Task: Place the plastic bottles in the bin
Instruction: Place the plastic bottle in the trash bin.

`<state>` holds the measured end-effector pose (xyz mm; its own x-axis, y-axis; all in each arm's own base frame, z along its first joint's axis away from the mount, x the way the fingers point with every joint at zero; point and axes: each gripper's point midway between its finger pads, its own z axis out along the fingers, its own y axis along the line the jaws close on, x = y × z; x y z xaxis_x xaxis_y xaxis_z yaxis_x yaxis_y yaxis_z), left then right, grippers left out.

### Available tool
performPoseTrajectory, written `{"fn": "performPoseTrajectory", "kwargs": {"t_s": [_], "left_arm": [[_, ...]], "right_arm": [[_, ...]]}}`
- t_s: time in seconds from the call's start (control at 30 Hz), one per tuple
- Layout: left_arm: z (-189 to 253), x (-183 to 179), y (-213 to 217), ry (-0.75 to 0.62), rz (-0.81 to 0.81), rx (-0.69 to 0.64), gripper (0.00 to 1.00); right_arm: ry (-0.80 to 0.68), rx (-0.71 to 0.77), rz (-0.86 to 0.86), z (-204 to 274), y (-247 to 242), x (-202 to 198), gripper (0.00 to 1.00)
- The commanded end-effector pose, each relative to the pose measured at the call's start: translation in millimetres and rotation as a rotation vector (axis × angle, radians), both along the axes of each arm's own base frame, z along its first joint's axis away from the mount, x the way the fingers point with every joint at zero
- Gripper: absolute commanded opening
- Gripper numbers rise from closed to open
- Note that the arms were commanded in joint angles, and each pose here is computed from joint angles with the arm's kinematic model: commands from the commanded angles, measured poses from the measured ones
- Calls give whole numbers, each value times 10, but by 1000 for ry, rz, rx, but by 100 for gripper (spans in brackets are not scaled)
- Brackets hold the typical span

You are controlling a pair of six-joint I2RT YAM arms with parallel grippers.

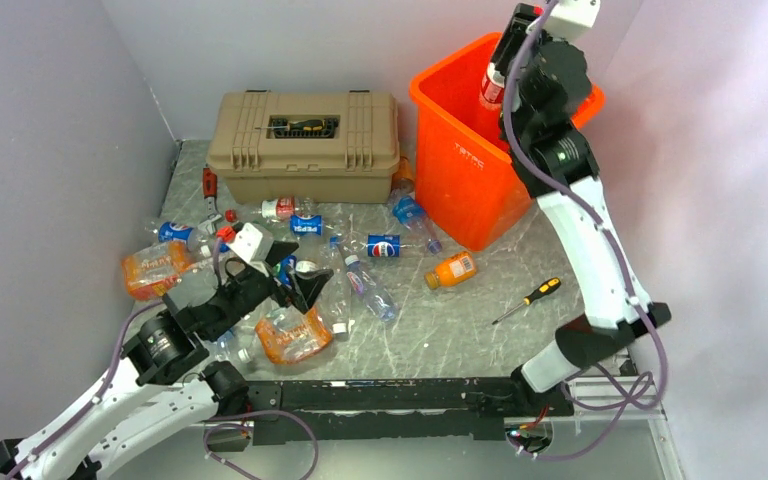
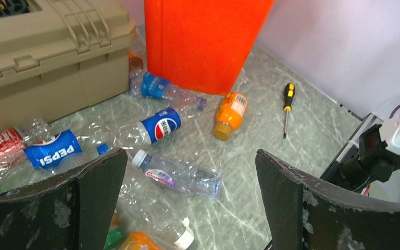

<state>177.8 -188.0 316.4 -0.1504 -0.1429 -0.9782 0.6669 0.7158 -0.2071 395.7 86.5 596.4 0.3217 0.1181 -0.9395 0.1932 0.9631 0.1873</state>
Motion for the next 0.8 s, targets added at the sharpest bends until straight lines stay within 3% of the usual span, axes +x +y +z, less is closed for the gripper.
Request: {"fn": "performPoseTrajectory", "kwargs": {"t_s": [0.0,0.13,0.17,0.27,0.33,0.43,0.57,0.77], "left_arm": [[145,8,35,12,22,-10,99],[156,-5,48,-2,19,-15,99],[157,-12,43,-7,14,-18,99],[151,-10,42,-7,14,-13,99],[134,-5,49,2,19,-5,99],[130,12,55,5,28,-2,99],[114,22,53,10,32,1,99],[70,35,12,25,23,18,99]], "right_arm": [[37,134,34,-167,-242,262,0],[150,111,49,-594,-200,561,0],[175,107,57,-670,-181,612,12],[227,110,94,-835,-108,730,64],[236,122,99,-855,-99,730,83],[219,142,113,-777,-99,658,90],[156,148,135,-519,-71,374,91],[12,48,362,-133,497,-555,91]]}}
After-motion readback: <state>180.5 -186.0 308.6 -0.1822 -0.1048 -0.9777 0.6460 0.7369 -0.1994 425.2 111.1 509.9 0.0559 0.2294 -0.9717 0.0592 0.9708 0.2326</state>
